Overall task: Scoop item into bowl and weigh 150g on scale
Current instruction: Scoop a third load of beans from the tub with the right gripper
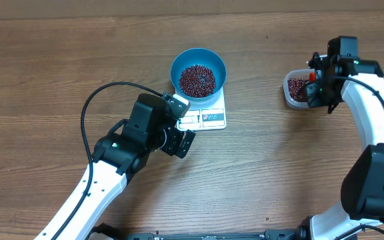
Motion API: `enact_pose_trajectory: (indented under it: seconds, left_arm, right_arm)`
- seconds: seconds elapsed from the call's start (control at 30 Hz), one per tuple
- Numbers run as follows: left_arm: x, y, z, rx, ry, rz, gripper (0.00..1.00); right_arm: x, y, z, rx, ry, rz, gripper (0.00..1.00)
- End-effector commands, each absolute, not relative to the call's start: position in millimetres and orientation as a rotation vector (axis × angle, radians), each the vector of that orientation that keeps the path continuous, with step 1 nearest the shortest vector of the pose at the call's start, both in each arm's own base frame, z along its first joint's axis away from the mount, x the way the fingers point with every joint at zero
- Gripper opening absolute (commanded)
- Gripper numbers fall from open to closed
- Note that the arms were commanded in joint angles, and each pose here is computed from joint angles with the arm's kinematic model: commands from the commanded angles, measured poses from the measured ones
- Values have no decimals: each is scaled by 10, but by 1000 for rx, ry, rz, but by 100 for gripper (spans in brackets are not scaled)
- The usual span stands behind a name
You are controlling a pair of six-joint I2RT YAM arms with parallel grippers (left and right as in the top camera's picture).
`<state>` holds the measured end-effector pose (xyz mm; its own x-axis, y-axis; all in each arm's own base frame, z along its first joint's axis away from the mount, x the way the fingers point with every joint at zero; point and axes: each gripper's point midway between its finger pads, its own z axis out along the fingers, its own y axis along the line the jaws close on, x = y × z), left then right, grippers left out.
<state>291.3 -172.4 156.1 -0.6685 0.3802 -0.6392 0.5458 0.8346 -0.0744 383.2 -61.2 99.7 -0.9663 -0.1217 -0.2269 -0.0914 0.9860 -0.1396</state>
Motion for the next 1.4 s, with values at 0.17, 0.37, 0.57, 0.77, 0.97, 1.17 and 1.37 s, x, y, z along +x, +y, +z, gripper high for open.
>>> enact_pose_trajectory:
  seconds: [0.17, 0.37, 0.57, 0.77, 0.97, 1.17, 1.37]
  left_arm:
    - [2967, -1719, 1635, 672, 2360, -334, 99]
    - [2967, -1719, 1635, 672, 2360, -334, 99]
    - [2967, -1719, 1635, 673, 2360, -333, 100]
    - [2968, -1719, 1636, 672, 2360, -333, 99]
    - [2968, -1719, 1636, 672, 2360, -333, 100]
    - [2967, -1720, 1636, 672, 2360, -334, 100]
    - [2967, -1720, 1636, 672, 2360, -334, 100]
  right_arm:
    - [3888, -642, 805, -208, 2866, -222, 4]
    - [3926, -760, 818, -184, 2848, -301, 4]
    - [3935, -877, 822, -134, 2838, -280, 4]
    - [3948, -809, 808, -132, 2832, -186, 4]
    - [3950, -697, 797, -145, 2829, -93, 4]
    - [3872, -652, 704, -136, 2877, -50, 4]
    - [3835, -599, 588, -106, 2914, 4, 4]
